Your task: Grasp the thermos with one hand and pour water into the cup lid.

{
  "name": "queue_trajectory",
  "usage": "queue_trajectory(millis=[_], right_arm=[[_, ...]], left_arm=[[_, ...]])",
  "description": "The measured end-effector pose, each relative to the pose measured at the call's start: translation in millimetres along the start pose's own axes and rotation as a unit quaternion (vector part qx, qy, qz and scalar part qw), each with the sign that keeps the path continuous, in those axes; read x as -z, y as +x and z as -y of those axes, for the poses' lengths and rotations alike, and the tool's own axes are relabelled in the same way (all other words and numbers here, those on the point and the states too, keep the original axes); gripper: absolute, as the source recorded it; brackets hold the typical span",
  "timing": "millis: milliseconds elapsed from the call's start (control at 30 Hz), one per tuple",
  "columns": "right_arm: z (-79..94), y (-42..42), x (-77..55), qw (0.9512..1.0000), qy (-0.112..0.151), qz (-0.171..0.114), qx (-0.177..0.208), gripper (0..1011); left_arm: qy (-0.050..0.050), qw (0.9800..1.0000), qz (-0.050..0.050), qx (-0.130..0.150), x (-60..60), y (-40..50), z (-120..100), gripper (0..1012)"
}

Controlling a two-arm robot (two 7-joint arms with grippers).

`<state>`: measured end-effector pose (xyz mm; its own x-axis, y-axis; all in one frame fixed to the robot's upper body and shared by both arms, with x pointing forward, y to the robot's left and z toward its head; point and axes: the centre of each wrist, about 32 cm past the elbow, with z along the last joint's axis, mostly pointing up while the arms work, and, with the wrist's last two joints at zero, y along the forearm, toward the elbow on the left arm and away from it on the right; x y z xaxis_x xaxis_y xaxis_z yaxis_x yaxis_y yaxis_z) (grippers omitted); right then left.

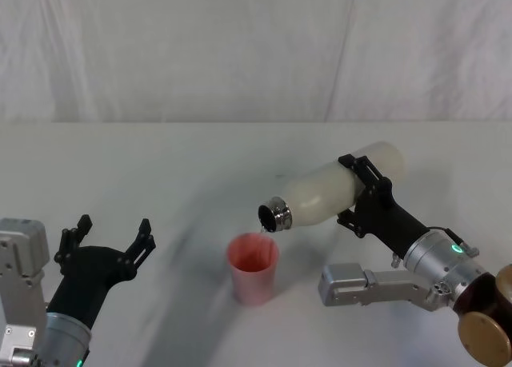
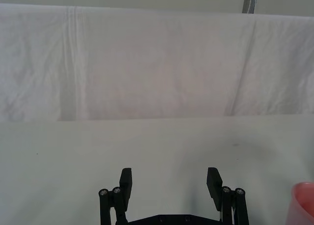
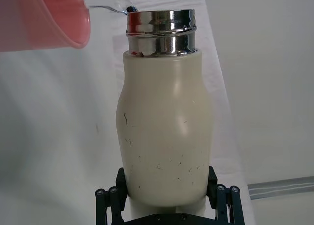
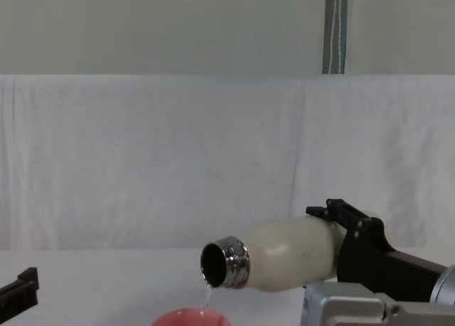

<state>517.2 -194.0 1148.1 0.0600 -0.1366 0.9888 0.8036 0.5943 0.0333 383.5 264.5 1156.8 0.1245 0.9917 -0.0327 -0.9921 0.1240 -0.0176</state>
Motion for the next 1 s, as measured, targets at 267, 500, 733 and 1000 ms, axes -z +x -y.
queue_trajectory(millis=[267,500,733,1000], right_arm=[[1.2,0.3,1.1,1.0,-0.001,0.001,0.0,953],[1.2,0.6,1.2,1.0,-0.001,0.001,0.0,953],[0.5,0.6,0.5,1.0,0.002,0.001,0.0,953],[0.5,0.4,0.6,1.0,0.002,0.003,0.0,953]], left_arm=[[0.0,1.0,0.0,0.0,0.0,0.0,0.0,1001],[0.0,1.0,0.0,0.0,0.0,0.0,0.0,1001],[0.0,1.0,0.0,0.0,0.0,0.0,0.0,1001],[0.0,1.0,0.0,0.0,0.0,0.0,0.0,1001]])
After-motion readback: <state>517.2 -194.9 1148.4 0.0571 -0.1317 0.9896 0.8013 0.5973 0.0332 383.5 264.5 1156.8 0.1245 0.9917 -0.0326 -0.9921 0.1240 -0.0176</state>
